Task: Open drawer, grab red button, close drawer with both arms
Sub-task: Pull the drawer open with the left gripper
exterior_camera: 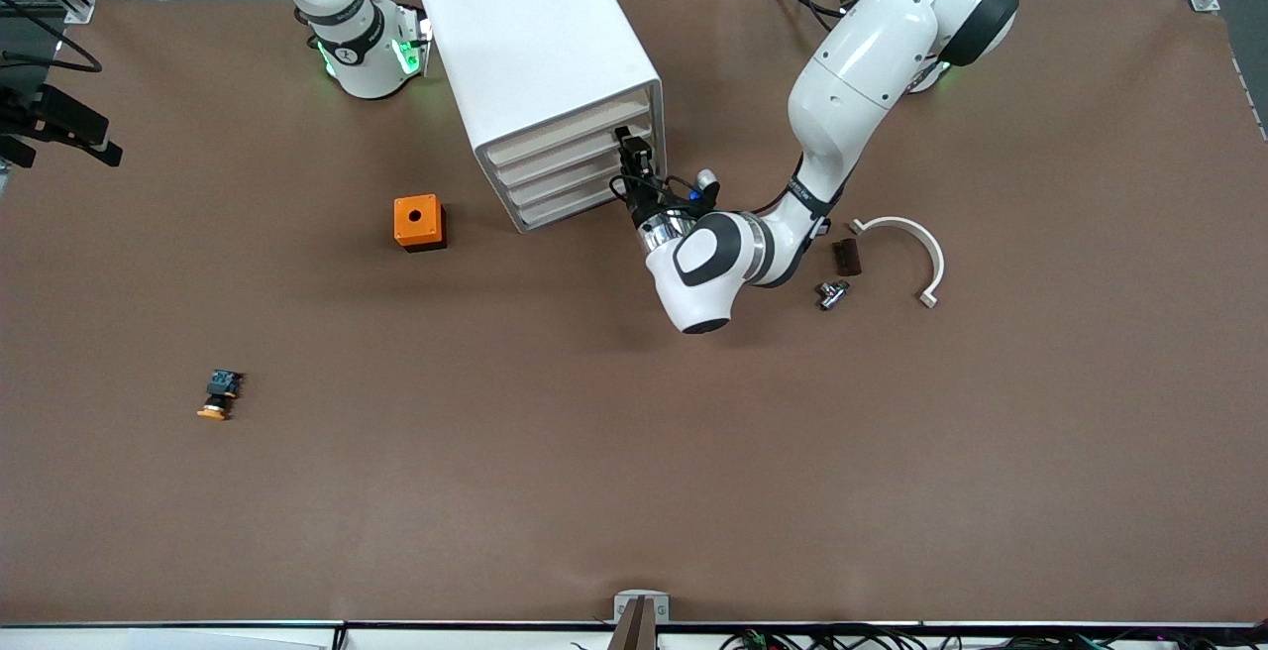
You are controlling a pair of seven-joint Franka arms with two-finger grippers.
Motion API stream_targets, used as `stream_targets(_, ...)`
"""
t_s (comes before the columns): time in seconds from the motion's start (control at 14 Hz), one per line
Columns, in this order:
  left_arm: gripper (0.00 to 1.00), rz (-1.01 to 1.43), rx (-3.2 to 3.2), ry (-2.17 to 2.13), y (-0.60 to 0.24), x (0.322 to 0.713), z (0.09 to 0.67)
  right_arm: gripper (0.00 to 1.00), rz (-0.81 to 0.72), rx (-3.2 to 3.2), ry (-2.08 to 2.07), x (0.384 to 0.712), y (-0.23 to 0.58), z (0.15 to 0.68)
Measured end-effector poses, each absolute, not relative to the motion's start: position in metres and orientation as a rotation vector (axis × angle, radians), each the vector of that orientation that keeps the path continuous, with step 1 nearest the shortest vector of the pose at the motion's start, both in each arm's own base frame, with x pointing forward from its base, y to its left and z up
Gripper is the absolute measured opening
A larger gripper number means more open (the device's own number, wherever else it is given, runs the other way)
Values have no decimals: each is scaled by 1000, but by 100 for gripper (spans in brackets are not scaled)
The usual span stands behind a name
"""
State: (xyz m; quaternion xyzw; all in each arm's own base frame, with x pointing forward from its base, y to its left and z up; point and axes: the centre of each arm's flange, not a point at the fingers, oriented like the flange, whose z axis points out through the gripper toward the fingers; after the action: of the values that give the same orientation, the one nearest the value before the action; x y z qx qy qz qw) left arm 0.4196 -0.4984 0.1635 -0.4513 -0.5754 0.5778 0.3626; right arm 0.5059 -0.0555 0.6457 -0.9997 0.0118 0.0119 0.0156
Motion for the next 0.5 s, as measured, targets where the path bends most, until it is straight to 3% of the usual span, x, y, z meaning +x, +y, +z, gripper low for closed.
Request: stream_targets(0.5,16,1511,-1123,-1499,-491,428,161,100,43,-3110,96,506,-56,644)
